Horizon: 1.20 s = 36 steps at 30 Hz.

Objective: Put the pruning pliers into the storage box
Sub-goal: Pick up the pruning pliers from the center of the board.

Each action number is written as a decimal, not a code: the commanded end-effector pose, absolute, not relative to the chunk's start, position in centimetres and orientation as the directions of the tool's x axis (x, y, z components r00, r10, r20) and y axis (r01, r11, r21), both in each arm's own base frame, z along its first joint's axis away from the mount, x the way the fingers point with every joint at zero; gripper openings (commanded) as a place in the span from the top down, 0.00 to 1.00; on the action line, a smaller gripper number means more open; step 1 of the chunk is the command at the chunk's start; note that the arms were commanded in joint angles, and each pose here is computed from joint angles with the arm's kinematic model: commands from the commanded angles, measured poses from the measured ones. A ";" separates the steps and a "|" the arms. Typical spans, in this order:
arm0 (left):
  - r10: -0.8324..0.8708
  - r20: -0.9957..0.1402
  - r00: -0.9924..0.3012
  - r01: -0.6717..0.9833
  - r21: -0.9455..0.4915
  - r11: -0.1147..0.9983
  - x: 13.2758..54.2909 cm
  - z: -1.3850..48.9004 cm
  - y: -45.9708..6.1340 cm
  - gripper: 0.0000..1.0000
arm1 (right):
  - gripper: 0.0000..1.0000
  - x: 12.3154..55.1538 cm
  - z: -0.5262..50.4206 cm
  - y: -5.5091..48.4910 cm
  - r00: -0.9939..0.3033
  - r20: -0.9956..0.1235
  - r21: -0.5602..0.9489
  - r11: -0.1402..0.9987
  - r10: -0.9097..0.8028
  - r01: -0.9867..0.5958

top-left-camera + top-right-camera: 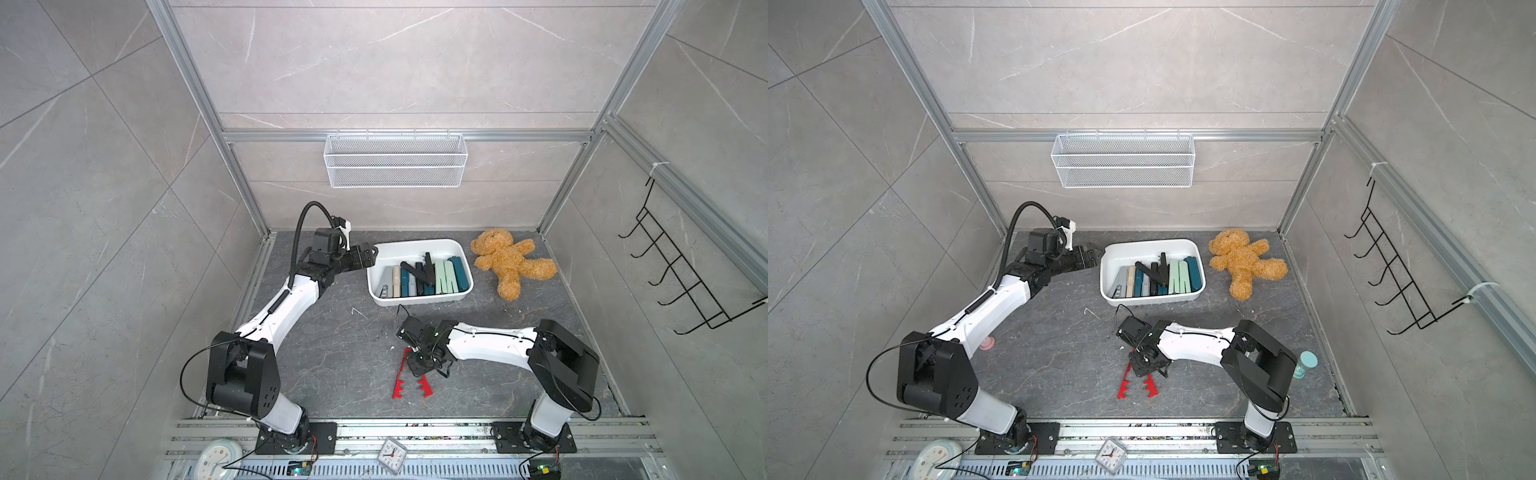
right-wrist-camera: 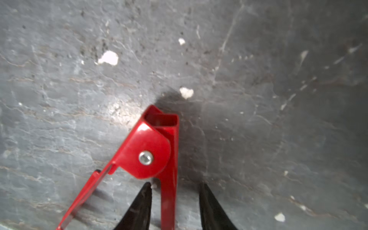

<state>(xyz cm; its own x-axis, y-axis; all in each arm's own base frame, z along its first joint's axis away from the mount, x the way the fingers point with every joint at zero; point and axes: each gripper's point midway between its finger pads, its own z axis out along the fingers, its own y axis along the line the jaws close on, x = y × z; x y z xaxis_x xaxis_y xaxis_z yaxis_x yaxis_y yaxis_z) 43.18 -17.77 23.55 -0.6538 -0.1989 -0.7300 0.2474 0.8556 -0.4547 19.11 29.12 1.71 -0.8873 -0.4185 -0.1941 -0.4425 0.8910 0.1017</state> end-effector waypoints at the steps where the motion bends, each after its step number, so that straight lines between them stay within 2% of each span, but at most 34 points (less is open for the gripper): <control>1: -0.191 -0.765 -0.615 0.250 -0.419 0.873 42.8 24.7 -16.6 0.01 | 0.64 19.2 1.1 28.5 -0.899 -0.174 0.051 0.908 -0.403 -0.417; 13: -0.209 -0.748 -0.630 0.183 -0.405 0.896 42.2 23.5 -14.3 0.01 | 0.90 20.1 2.2 28.8 -0.889 -0.210 0.025 0.907 -0.407 -0.421; 25: -0.259 -0.709 -0.656 0.065 -0.394 0.917 41.1 21.2 -10.2 0.01 | 0.91 22.5 6.9 29.9 -0.843 -0.269 -0.047 0.881 -0.466 -0.471; 36: -0.283 -0.688 -0.669 -0.011 -0.372 0.928 39.3 19.4 -8.0 0.01 | 0.90 29.1 13.1 32.3 -0.790 -0.349 -0.091 0.858 -0.504 -0.506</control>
